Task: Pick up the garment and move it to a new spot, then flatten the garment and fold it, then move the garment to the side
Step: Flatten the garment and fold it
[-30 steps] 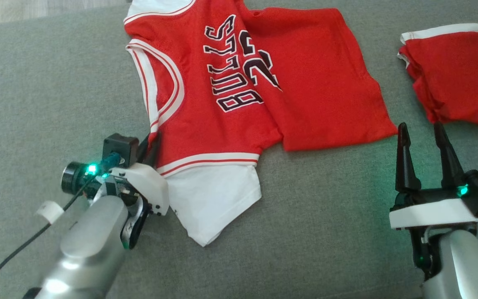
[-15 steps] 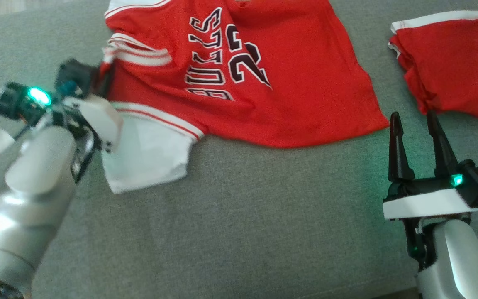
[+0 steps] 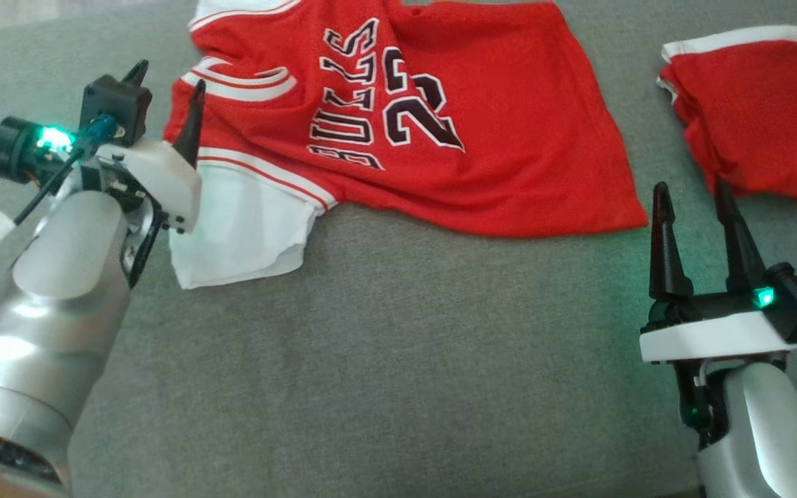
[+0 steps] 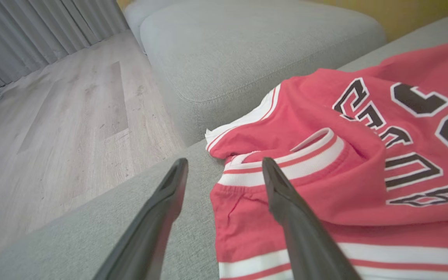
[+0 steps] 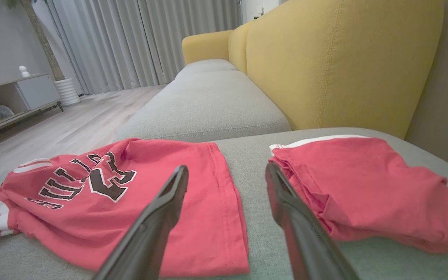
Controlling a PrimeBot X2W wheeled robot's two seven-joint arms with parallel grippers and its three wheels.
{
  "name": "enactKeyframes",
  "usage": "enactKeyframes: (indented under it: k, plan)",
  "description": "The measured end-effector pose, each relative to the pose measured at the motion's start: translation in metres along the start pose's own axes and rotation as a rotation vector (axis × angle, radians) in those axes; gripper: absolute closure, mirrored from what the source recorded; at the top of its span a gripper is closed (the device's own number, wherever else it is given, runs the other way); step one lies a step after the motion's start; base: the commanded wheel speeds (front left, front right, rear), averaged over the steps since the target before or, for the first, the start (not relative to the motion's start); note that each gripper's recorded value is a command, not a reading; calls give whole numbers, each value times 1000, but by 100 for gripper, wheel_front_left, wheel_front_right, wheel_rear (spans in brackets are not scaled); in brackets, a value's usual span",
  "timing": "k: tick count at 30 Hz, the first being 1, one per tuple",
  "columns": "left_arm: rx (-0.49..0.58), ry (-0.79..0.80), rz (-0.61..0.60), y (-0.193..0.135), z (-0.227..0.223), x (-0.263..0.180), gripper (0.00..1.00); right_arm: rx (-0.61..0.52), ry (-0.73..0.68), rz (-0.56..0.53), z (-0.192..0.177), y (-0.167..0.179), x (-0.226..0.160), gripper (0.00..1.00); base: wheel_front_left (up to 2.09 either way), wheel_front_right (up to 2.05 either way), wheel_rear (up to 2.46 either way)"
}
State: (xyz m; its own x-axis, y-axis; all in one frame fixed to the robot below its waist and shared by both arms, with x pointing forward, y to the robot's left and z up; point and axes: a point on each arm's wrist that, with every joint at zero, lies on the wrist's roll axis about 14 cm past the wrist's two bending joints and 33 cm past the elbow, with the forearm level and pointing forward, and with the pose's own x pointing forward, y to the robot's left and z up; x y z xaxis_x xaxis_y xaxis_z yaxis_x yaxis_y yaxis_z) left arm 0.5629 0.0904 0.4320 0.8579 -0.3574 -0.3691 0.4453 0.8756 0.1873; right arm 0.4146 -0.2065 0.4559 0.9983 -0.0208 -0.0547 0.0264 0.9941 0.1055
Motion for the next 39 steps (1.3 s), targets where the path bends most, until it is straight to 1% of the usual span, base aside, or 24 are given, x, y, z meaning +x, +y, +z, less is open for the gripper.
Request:
enactKeyframes:
  k: [4,8,14,17,21,25,27,32,36,39]
  plan:
    - [-68,-23,34,7,-4,-15,0,-3,-14,20,4,7,4,0,0,0,0]
    - [-101,-42,62,14,-8,-30,0,-2,-22,46,6,16,7,0,0,0,0]
    - [-211,-143,157,25,-6,-64,0,4,-51,78,16,28,9,0,0,0,0]
    - [-288,-181,199,22,-10,-85,0,7,-52,89,17,32,4,0,0,0,0]
    - [-390,-206,245,8,-22,-112,0,10,-38,94,13,34,-5,0,0,0,0]
    - [-450,-216,270,-3,-30,-129,0,11,-41,100,14,36,-6,0,0,0,0]
    - [-465,-218,275,-6,-32,-132,0,10,-38,100,13,36,-7,0,0,0,0]
    - [-456,-232,241,-16,-27,-126,0,6,-26,92,9,33,-8,0,0,0,0]
    - [-454,-134,173,-36,-45,-115,0,4,-14,79,5,28,-7,0,0,0,0]
    - [-440,-49,152,-45,-64,-108,0,2,-9,70,3,25,-6,0,0,0,0]
